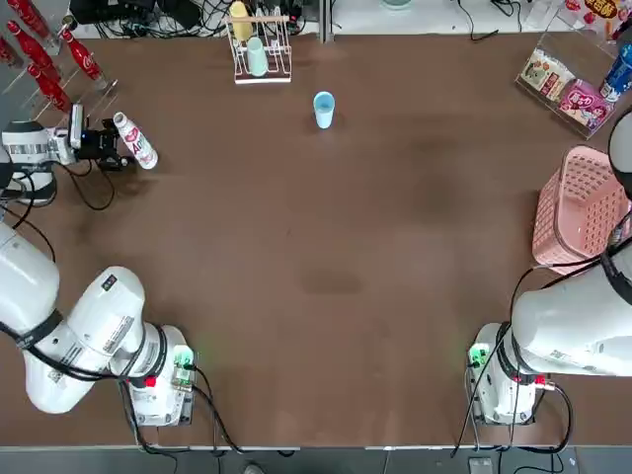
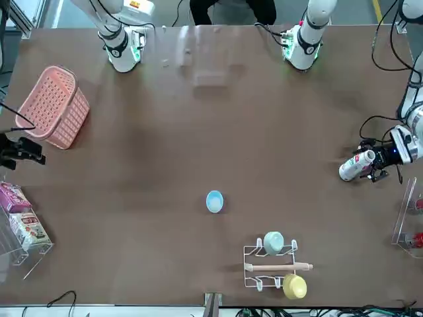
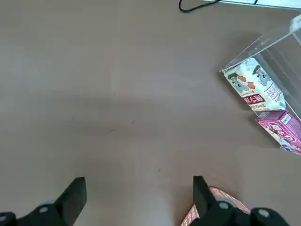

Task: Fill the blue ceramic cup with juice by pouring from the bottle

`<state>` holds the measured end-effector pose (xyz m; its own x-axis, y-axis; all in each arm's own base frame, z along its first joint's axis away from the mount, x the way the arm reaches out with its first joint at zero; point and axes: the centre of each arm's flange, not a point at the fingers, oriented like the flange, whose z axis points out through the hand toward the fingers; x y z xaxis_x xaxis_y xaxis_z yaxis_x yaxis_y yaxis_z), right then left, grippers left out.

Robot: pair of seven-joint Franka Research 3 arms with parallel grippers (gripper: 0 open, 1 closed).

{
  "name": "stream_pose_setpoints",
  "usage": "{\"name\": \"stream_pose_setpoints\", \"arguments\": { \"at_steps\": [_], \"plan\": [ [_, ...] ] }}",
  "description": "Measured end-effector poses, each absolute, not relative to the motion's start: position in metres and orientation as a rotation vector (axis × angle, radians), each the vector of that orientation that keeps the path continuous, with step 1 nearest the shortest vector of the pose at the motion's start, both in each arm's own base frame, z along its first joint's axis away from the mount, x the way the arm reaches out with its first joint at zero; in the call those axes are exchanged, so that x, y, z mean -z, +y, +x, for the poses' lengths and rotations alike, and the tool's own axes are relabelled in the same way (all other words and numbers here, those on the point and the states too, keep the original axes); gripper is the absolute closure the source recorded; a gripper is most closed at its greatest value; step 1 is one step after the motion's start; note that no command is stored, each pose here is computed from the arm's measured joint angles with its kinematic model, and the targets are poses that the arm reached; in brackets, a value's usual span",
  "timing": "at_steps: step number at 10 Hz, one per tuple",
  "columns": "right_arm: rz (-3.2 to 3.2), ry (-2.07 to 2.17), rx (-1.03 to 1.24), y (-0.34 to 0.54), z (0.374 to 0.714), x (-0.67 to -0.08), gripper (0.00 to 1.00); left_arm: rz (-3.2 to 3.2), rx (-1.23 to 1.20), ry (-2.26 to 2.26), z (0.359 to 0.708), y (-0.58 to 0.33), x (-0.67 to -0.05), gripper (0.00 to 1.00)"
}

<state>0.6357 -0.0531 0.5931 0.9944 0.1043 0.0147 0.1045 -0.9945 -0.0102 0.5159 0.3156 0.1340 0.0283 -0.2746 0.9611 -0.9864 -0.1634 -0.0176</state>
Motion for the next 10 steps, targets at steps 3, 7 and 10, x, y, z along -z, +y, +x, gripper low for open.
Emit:
{"name": "stream_pose_setpoints", "arguments": {
  "at_steps": [3, 7, 10],
  "plan": [
    [-3.16, -0.106, 0.023, -0.044, 0.631, -0.602, 0.0, 1.573, -1.165, -1.347, 0.503, 0.338, -0.135, 0.0],
    [-3.164, -0.093, 0.002, -0.046, 0.63, -0.596, 0.0, 1.605, -1.123, -1.427, 0.5, 0.363, -0.15, 0.0],
    [-3.163, -0.093, 0.002, -0.046, 0.63, -0.596, 0.0, 1.675, -1.078, -1.52, 0.51, 0.39, -0.201, 0.0]
  ]
}}
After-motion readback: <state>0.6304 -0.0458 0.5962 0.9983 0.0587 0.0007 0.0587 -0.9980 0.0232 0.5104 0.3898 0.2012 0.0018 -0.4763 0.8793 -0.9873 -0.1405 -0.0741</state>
